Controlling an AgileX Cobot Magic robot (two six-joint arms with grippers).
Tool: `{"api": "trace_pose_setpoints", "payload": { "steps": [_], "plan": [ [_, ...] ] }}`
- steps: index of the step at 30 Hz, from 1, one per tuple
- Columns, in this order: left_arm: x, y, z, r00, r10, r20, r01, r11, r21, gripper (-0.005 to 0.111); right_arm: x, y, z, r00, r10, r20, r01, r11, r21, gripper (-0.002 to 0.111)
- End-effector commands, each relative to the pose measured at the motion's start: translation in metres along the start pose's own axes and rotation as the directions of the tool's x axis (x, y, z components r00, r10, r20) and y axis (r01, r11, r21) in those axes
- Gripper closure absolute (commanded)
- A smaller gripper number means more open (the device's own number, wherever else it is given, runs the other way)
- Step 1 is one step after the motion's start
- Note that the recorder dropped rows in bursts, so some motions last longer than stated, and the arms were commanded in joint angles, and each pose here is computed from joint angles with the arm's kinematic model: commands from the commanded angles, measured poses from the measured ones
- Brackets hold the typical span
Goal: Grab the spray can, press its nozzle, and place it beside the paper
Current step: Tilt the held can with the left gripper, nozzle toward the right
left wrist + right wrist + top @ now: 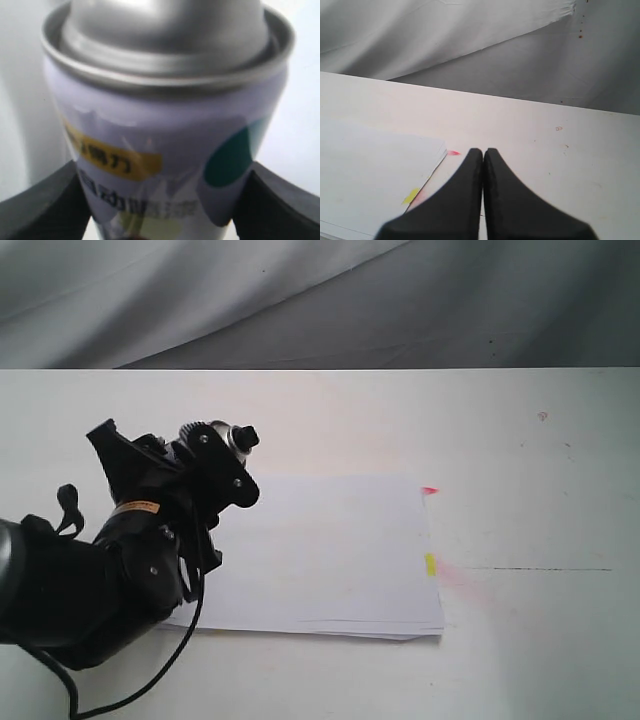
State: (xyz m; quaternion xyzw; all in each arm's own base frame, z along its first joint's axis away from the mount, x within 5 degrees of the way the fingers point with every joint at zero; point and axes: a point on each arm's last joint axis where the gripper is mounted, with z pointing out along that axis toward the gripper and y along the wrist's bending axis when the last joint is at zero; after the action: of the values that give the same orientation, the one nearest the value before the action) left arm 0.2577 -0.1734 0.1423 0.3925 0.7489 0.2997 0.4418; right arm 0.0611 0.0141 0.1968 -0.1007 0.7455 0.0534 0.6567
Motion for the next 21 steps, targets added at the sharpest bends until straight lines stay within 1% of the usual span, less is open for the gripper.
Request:
{"api": "trace_pose_setpoints", "payload": {
  "steps": [1,4,11,15,21],
  "plan": [
    [-0.0110,0.0083,0.0007,1.000,0.023,0.001,-0.023,0.999,-0.045,0.107,0.0008,-0.0002,0.0003,1.000,-0.002,0.000,0.002,1.000,0.003,0.108],
    [-0.0106,0.0080,0.0007,0.999,0.038,-0.004,-0.038,0.998,-0.041,0.107,0.0008,-0.0002,0.0003,1.000,-0.002,0.000,0.002,1.000,0.003,0.108],
    [-0.0093,0.0075,0.0007,0.999,0.036,-0.018,-0.037,0.999,-0.035,0.107,0.0008,-0.0002,0.0003,1.000,-0.002,0.000,0.002,1.000,0.003,0.108],
    [-0.0068,0.0047,0.0007,0.997,0.062,-0.044,-0.062,0.998,-0.002,0.107,0.0008,-0.0002,0.0003,1.000,-0.002,0.000,0.002,1.000,0.003,0.108],
    [-0.0084,0.0019,0.0007,0.995,0.098,-0.025,-0.097,0.995,0.028,0.107,0.0008,-0.0003,0.0003,1.000,-0.010,0.000,0.010,1.000,0.004,0.108]
  ]
}}
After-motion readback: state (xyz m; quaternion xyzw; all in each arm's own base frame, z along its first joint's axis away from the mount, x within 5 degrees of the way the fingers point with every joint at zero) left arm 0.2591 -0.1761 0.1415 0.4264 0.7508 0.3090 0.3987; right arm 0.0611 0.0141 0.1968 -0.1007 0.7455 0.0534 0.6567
